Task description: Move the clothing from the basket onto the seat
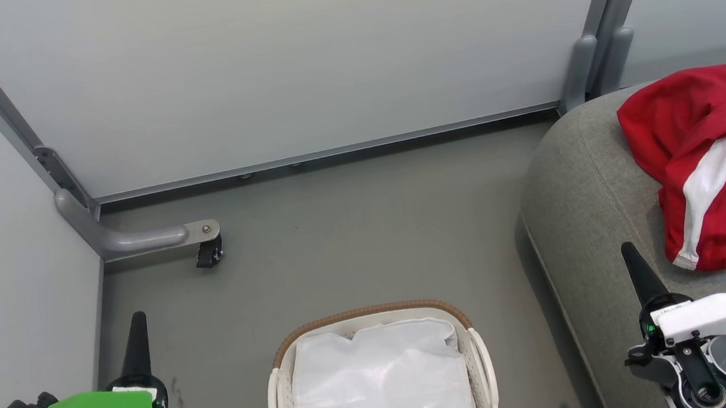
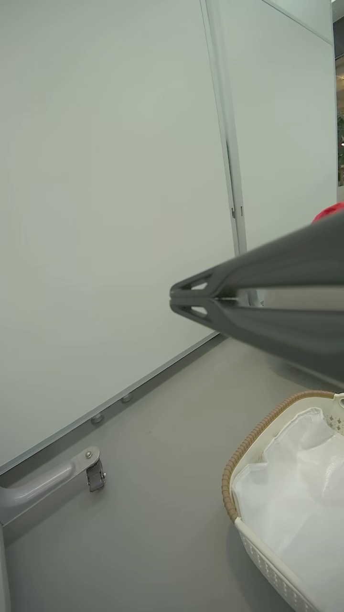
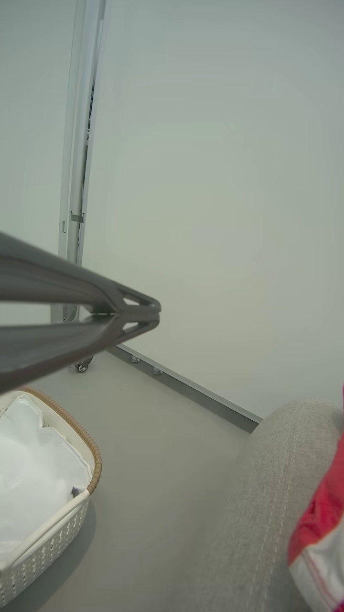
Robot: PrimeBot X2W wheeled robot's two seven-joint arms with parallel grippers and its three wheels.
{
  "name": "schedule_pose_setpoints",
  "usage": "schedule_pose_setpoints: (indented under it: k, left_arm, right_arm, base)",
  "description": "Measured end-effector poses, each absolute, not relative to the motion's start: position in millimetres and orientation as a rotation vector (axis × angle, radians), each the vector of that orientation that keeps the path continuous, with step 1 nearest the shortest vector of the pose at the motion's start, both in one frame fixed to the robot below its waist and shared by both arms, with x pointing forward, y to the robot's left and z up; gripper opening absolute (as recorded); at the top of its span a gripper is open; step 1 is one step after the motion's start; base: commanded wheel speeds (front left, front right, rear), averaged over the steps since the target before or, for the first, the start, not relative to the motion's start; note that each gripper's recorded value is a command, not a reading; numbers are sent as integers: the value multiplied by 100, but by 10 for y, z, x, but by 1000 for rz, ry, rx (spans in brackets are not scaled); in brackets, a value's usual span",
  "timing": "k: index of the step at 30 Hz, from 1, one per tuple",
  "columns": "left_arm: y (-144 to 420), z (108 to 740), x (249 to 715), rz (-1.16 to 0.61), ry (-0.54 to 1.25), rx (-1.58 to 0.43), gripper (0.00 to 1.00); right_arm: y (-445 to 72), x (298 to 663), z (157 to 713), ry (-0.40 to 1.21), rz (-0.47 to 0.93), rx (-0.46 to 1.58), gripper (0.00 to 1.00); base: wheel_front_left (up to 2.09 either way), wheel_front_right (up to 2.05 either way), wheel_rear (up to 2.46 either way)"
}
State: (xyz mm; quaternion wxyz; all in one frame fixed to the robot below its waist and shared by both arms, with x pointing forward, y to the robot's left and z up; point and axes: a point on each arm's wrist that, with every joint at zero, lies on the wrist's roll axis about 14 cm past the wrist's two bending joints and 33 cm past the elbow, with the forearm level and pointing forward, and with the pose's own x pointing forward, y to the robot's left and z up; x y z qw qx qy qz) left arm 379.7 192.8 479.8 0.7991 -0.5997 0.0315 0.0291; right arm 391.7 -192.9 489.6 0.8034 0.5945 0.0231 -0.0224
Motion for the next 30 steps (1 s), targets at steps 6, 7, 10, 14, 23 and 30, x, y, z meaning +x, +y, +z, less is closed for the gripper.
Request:
schedule_pose_setpoints:
  k: [6,7,10,14,23,30]
  left_arm:
    - [1938,4829,3809,58,61,-1331,0]
    - [1939,4836,3812,56,60,-1338,0]
    - [1946,4847,3815,55,57,-1363,0]
    - [1954,4868,3822,50,52,-1390,0]
    - [1969,4920,3839,39,39,-1451,0]
    - [1978,4965,3854,28,29,-1498,0]
  right_arm:
    - [-1939,3914,4919,43,-44,1322,0]
    - [-1940,3914,4925,42,-42,1331,0]
    - [-1944,3914,4937,39,-39,1353,0]
    - [-1950,3913,4955,34,-35,1385,0]
    - [-1962,3909,4991,24,-26,1450,0]
    - [-1973,3904,5022,15,-16,1498,0]
  base:
    - [0,0,0]
    - [0,0,0]
    - [0,0,0]
    - [0,0,0]
    - [0,0,0]
    - [0,0,0]
